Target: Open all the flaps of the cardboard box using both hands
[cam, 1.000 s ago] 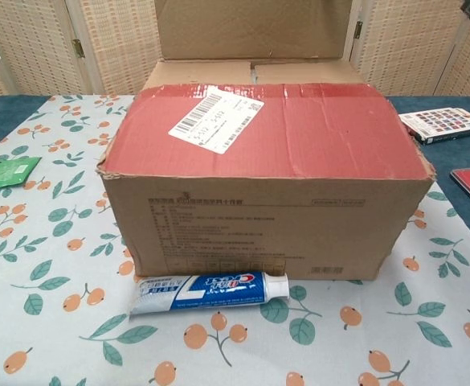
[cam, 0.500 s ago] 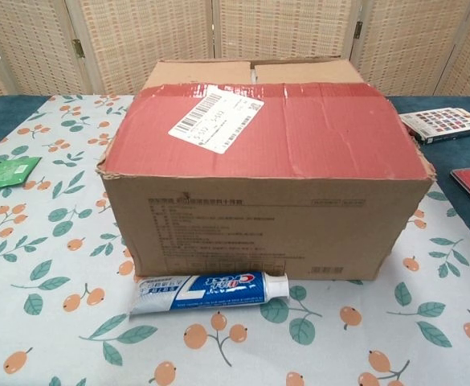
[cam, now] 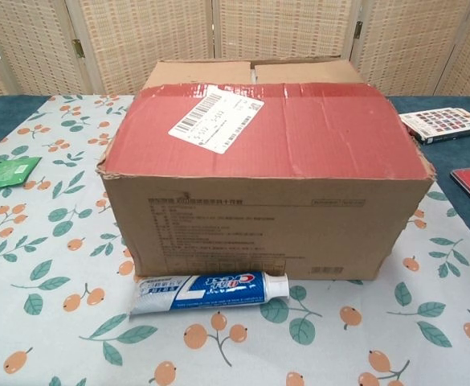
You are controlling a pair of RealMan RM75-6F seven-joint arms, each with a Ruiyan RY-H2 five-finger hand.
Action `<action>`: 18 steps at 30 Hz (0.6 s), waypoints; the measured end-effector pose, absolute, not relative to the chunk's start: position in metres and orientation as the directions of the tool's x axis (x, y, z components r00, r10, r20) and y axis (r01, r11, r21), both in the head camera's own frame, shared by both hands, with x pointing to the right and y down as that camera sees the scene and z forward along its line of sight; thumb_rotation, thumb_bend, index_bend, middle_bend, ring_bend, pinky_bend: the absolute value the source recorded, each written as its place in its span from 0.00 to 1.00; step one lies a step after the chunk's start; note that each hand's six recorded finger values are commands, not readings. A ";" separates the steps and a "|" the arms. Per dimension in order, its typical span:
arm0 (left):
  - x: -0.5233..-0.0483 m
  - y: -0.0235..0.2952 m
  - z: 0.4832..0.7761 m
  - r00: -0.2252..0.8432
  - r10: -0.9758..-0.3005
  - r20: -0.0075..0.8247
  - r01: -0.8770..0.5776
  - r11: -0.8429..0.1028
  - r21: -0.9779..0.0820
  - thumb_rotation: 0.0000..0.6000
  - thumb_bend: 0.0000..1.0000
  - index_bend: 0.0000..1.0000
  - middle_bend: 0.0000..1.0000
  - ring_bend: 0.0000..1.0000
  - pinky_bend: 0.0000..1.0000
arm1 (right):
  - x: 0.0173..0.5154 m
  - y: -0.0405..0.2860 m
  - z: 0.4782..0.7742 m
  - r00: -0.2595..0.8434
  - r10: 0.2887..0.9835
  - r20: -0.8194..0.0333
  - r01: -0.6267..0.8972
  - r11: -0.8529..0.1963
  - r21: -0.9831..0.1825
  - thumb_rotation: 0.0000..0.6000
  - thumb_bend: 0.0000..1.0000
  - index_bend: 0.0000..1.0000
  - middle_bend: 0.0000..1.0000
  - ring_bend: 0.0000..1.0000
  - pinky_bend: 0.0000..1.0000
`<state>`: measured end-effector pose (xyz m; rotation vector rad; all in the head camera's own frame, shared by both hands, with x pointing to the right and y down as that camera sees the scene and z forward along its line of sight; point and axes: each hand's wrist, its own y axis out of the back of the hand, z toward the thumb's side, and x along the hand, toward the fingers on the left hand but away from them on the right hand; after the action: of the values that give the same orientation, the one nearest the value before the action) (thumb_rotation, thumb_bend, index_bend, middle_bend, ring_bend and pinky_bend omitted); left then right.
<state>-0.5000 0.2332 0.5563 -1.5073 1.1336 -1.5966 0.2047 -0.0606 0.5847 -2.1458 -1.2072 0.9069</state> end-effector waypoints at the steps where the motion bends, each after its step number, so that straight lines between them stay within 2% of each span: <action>1: -0.499 0.233 0.558 -0.118 -0.899 0.421 -0.100 -0.411 -0.906 1.00 0.14 0.09 0.06 0.06 0.06 | 0.209 -0.047 0.577 0.396 0.859 -0.324 0.560 -0.506 -0.656 1.00 0.34 0.29 0.25 0.30 0.25; 4: -0.499 0.230 0.563 -0.118 -0.892 0.435 -0.115 -0.423 -0.899 1.00 0.13 0.10 0.06 0.06 0.06 | 0.230 -0.019 0.558 0.407 0.825 -0.391 0.608 -0.565 -0.558 1.00 0.34 0.30 0.25 0.30 0.25; 7: -0.498 0.229 0.567 -0.118 -0.890 0.440 -0.111 -0.428 -0.897 1.00 0.12 0.10 0.06 0.06 0.06 | 0.253 0.004 0.552 0.395 0.785 -0.478 0.636 -0.609 -0.474 1.00 0.34 0.30 0.24 0.30 0.25; 13: -0.495 0.228 0.568 -0.116 -0.895 0.431 -0.088 -0.423 -0.902 1.00 0.13 0.10 0.06 0.06 0.05 | 0.272 0.035 0.566 0.379 0.697 -0.609 0.690 -0.652 -0.316 1.00 0.34 0.30 0.23 0.30 0.25; 18: -0.496 0.228 0.568 -0.123 -0.896 0.427 -0.086 -0.419 -0.904 1.00 0.13 0.10 0.06 0.06 0.05 | 0.277 0.046 0.581 0.382 0.649 -0.657 0.732 -0.647 -0.214 1.00 0.34 0.30 0.23 0.30 0.25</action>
<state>-0.4958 0.2279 0.5679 -1.5041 1.1178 -1.6112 0.2767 0.0465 0.5814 -2.7026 -1.3569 1.2001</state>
